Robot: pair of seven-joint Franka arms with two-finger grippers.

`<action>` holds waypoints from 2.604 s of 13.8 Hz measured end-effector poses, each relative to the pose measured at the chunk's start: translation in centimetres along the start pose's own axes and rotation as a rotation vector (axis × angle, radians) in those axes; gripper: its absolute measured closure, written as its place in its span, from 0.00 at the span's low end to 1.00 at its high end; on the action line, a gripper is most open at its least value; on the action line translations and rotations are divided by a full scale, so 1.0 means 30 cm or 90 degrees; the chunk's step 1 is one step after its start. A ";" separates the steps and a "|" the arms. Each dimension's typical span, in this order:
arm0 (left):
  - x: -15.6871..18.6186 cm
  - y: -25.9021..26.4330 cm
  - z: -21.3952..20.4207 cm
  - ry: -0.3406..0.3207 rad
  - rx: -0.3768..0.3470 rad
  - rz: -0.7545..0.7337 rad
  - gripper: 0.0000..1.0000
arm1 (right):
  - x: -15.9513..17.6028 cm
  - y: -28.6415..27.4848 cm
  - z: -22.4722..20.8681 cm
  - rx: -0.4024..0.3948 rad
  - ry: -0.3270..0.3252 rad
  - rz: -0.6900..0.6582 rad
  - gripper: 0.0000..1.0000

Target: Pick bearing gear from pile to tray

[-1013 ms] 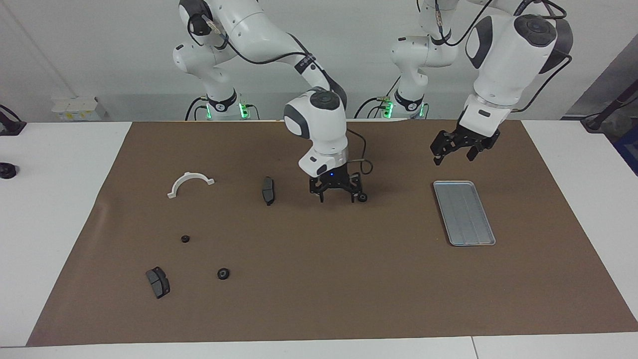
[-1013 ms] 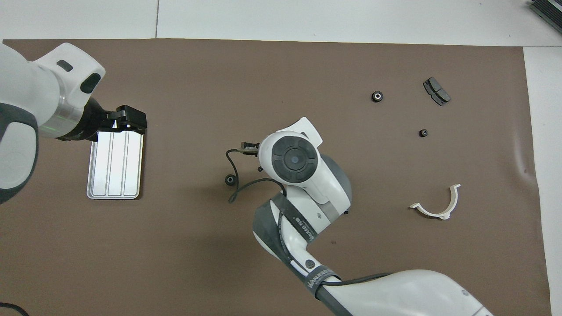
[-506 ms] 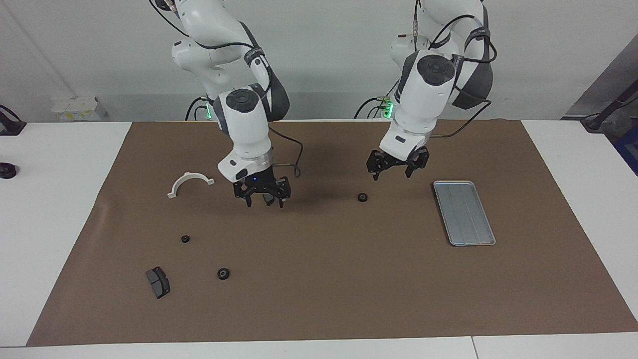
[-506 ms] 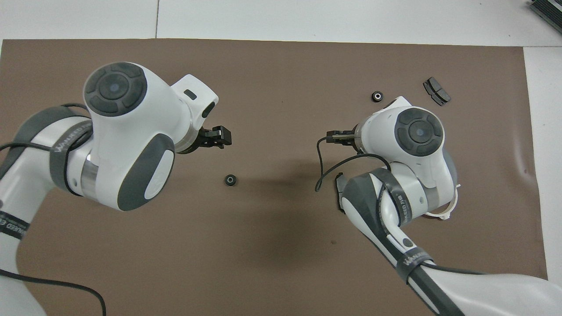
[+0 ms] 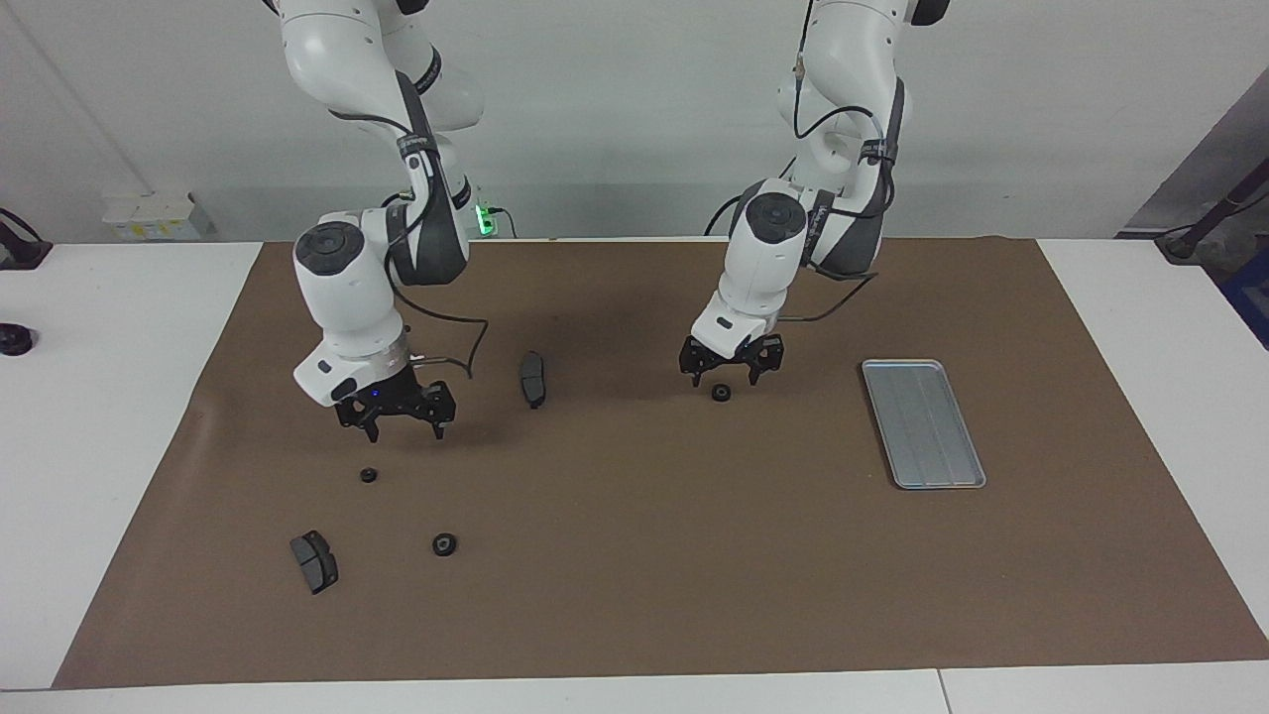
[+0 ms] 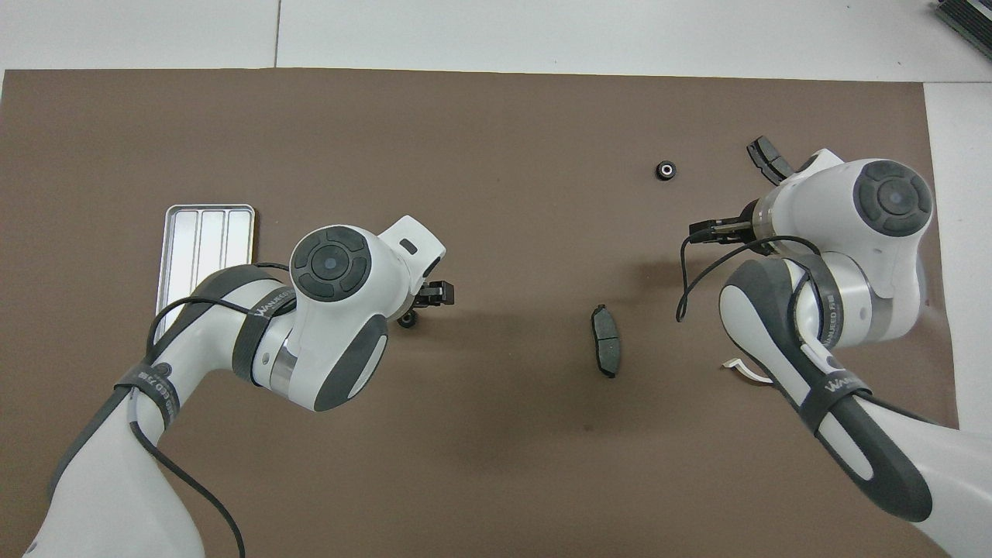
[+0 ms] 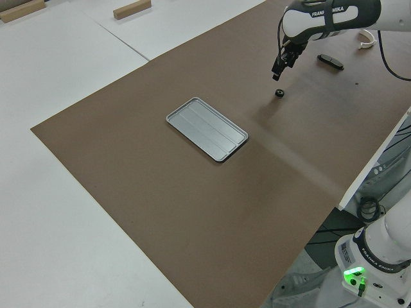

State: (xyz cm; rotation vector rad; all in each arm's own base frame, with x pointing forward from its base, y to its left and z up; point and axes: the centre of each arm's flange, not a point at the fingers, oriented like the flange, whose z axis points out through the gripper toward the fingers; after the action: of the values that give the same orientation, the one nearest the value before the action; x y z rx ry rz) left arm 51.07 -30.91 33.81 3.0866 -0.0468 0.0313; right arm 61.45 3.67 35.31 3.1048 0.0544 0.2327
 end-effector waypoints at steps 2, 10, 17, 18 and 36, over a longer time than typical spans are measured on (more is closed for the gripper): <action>-0.016 0.004 0.085 -0.009 0.003 0.005 0.00 | 0.007 0.073 0.069 -0.001 0.007 0.010 0.00; -0.068 -0.023 0.163 -0.031 0.016 0.025 0.17 | -0.003 0.192 0.190 0.000 -0.003 0.045 0.21; -0.070 -0.032 0.142 -0.028 0.020 0.029 0.66 | 0.002 0.193 0.215 0.021 0.008 0.073 0.33; -0.070 -0.032 0.142 -0.028 0.020 0.029 0.66 | 0.003 0.194 0.220 0.021 0.011 0.073 0.37; 0.282 -1.060 -0.139 -0.027 0.017 -0.012 0.66 | -0.042 -0.540 -0.048 0.072 0.028 0.111 0.77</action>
State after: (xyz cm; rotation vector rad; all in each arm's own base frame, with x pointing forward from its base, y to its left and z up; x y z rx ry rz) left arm 60.43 0.81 36.43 3.1141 -0.0187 -0.0339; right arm 59.47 19.85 36.06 3.2192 -0.2093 0.3119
